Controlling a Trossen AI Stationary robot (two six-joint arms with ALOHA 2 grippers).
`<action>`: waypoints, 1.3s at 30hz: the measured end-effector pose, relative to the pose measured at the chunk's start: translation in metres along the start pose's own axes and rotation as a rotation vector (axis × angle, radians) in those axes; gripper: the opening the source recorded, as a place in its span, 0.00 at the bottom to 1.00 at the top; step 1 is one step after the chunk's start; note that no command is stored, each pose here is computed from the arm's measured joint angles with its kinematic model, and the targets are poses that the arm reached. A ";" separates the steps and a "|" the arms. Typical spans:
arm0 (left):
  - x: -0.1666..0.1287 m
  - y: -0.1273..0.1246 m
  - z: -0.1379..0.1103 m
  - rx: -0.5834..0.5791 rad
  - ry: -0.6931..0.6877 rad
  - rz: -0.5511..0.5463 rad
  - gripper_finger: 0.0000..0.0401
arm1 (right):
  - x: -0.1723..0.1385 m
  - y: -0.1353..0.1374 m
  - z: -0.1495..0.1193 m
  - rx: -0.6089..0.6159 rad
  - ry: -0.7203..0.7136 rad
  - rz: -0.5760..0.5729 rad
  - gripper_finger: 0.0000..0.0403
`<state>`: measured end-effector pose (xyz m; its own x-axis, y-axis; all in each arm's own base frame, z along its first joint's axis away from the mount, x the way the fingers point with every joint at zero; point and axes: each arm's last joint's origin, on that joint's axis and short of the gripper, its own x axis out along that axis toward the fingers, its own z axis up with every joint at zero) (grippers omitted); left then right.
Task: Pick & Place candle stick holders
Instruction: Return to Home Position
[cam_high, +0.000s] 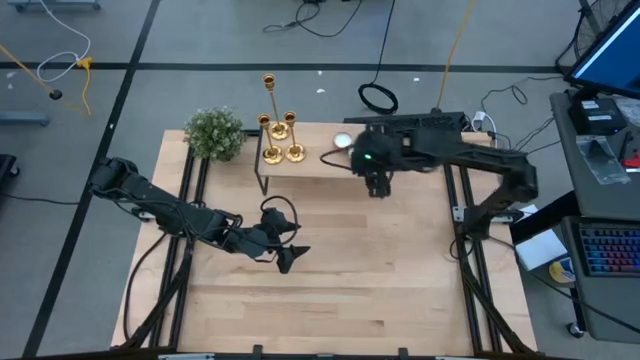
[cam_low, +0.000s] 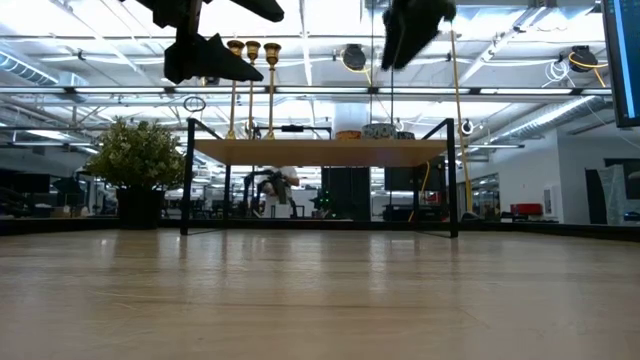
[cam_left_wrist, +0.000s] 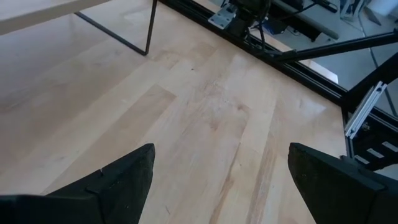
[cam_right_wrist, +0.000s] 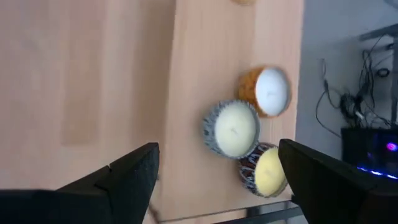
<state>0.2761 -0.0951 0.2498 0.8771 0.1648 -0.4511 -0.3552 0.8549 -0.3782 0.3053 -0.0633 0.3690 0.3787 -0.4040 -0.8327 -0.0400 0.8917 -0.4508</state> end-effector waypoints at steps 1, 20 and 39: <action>0.000 0.000 0.000 -0.002 0.000 0.000 0.91 | -0.010 0.003 -0.001 0.028 -0.033 -0.002 0.80; -0.020 -0.015 0.017 0.086 -0.098 -0.186 0.91 | -0.118 0.050 -0.120 0.512 -0.493 0.130 0.80; -0.076 0.012 0.010 0.236 -0.252 -0.331 0.91 | -0.087 0.087 -0.221 0.658 -0.940 0.347 0.80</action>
<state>0.2083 -0.0922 0.2871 0.9921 -0.0462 -0.1166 0.0142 0.9651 -0.2615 0.0647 0.0049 0.3311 0.9794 -0.0585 -0.1932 0.1032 0.9676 0.2304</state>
